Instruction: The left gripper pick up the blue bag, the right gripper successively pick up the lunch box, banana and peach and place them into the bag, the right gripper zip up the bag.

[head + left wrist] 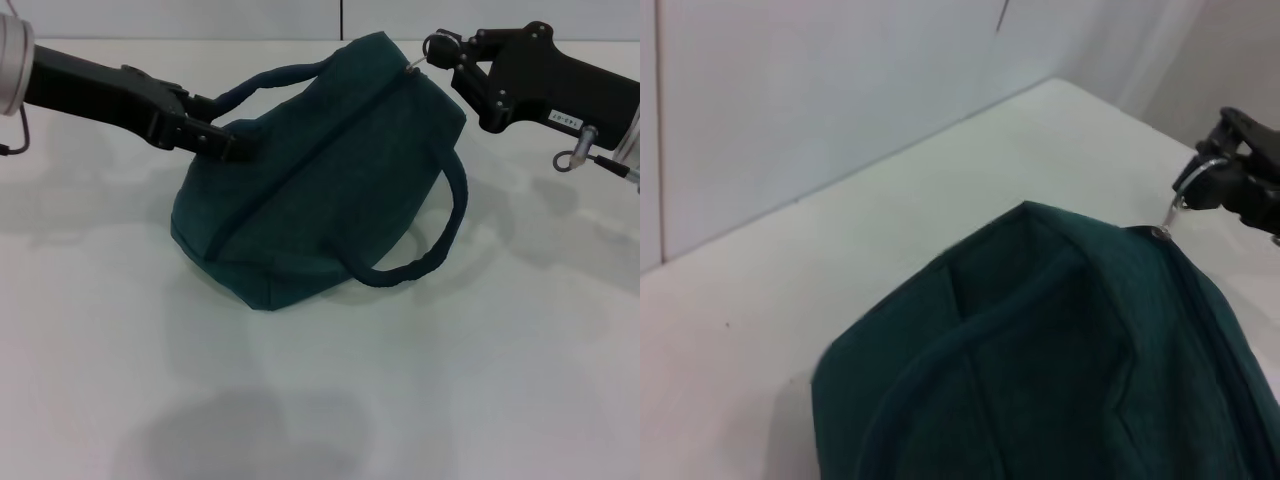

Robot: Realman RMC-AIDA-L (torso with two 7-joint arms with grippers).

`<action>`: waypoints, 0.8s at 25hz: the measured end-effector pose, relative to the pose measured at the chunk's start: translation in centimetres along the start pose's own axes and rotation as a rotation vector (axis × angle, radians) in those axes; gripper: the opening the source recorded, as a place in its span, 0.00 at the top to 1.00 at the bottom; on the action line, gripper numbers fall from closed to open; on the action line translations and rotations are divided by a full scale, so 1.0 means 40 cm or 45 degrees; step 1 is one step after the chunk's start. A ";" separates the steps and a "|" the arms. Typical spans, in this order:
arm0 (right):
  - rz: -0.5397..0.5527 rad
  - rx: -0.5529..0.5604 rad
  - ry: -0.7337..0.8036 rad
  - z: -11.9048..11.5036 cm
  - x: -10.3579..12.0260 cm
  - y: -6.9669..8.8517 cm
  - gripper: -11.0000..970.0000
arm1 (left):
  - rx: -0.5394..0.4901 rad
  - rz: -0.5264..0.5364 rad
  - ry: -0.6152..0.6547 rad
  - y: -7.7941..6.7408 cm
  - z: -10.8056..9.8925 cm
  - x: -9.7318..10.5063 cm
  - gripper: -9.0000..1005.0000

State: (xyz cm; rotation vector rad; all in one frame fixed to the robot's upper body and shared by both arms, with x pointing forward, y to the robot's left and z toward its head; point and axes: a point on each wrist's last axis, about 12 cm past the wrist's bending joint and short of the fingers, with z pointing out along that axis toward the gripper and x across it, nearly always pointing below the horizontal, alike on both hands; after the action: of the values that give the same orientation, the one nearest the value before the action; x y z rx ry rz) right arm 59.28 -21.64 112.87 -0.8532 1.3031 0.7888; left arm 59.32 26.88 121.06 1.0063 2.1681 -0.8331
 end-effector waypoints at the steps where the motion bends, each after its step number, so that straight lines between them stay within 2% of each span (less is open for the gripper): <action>1: -0.001 0.000 0.000 0.000 0.000 0.000 0.93 | 0.004 -0.003 0.004 0.000 -0.001 -0.002 0.18; 4: -0.003 -0.002 -0.002 0.002 -0.002 -0.001 0.93 | 0.008 0.000 0.008 -0.001 0.001 -0.008 0.11; 9: -0.003 0.007 -0.008 -0.001 -0.004 -0.004 0.93 | 0.035 0.003 0.031 -0.003 0.017 -0.017 0.12; 15: 0.001 0.011 -0.021 -0.003 -0.006 -0.005 0.93 | 0.042 0.029 0.093 -0.003 0.040 -0.014 0.24; 20: 0.001 0.017 -0.023 -0.005 -0.007 -0.007 0.93 | 0.039 0.053 0.091 -0.004 0.040 -0.018 0.36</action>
State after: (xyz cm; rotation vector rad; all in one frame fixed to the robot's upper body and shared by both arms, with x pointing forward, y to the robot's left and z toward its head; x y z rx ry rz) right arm 59.41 -21.94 113.17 -0.8334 1.2911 0.7859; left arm 59.97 25.33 120.62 1.1078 2.1922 -0.8251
